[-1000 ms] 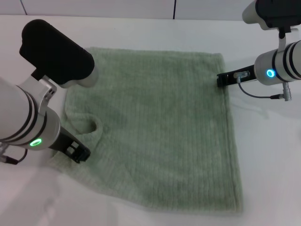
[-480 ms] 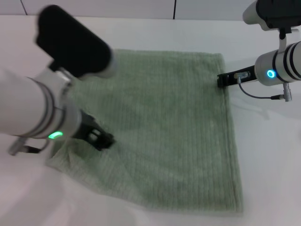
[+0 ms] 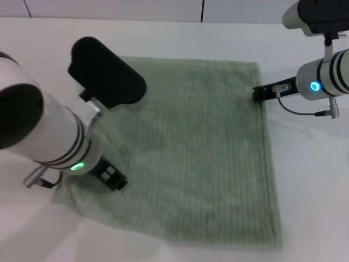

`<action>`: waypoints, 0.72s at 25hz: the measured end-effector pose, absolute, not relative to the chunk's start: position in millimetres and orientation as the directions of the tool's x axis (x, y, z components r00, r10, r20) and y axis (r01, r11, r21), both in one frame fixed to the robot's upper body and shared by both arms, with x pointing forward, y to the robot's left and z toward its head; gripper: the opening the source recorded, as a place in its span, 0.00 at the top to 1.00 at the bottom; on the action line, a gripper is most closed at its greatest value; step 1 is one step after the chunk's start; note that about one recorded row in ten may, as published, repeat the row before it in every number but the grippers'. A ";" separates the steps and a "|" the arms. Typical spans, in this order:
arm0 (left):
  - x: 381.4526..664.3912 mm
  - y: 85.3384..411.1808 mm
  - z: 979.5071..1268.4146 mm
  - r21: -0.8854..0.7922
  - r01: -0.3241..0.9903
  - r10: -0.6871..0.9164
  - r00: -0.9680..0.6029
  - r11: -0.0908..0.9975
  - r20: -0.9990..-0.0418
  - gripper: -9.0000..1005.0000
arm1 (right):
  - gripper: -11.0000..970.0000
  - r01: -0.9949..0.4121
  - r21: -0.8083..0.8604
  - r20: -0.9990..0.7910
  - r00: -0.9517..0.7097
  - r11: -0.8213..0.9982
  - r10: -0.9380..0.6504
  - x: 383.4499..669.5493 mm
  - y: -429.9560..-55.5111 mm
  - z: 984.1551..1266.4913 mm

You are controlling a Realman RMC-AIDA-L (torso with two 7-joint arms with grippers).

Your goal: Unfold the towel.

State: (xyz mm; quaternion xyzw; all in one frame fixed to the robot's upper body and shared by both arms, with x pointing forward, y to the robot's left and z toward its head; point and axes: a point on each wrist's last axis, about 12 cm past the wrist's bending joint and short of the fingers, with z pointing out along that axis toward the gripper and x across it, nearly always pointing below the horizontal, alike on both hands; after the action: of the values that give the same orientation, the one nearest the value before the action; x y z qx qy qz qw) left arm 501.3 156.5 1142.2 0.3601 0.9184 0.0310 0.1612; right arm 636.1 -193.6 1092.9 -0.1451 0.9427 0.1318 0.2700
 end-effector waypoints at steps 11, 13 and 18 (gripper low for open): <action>495.7 173.4 1141.2 0.169 0.622 0.645 -0.740 0.764 -0.192 0.44 | 0.91 -0.339 0.165 -0.545 -0.814 0.926 -0.200 634.8 -196.9 1090.7; 494.8 175.0 1147.2 0.176 0.621 0.645 -0.735 0.764 -0.207 0.44 | 0.91 -0.347 0.163 -0.555 -0.806 0.923 -0.205 635.9 -195.4 1095.1; 502.6 171.7 1169.6 0.211 0.632 0.664 -0.677 0.746 -0.318 0.44 | 0.91 -0.369 0.152 -0.577 -0.786 0.917 -0.221 638.6 -191.6 1105.4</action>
State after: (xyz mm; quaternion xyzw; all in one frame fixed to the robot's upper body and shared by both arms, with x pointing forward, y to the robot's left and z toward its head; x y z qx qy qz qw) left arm 502.6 171.7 1169.6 0.3540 0.9148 0.0417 0.1901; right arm 638.6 -191.6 1105.4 -0.1577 0.9361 0.1296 0.2864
